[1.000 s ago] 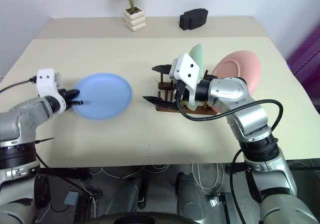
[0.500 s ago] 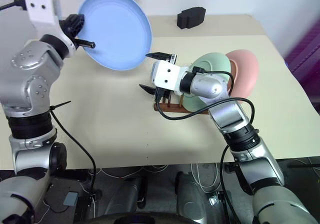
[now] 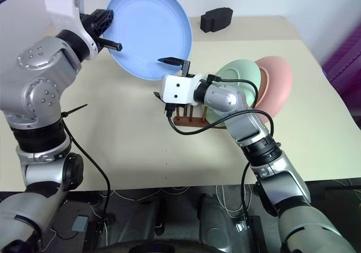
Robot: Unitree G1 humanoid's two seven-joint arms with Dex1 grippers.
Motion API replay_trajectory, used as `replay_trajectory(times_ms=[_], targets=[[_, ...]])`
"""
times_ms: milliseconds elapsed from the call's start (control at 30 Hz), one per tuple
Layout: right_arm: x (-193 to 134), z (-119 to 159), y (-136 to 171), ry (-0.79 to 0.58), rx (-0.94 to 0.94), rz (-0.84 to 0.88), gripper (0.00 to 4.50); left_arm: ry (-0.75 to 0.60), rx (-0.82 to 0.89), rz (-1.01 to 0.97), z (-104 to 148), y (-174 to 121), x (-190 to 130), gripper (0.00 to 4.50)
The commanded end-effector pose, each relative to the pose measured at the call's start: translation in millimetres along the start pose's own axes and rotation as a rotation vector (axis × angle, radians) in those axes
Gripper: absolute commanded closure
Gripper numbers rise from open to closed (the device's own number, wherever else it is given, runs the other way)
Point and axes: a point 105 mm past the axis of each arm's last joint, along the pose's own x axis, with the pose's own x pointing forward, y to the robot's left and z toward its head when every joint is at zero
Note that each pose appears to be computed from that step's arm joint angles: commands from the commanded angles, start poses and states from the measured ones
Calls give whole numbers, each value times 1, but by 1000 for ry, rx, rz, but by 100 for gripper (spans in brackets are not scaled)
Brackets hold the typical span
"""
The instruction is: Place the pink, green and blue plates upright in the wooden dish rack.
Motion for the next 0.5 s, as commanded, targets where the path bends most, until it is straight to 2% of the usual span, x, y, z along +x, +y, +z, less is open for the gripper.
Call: replay_trajectory(times_ms=[33, 233, 500], targets=[[1, 11, -13, -31, -55, -36, 139, -74, 4, -29, 23, -6, -6, 450], [1, 6, -12, -12, -85, -38, 448, -67, -11, -45, 23, -8, -7, 450], [0, 6, -13, -16, -107, -47, 448, -61, -45, -50, 20, -7, -7, 450]])
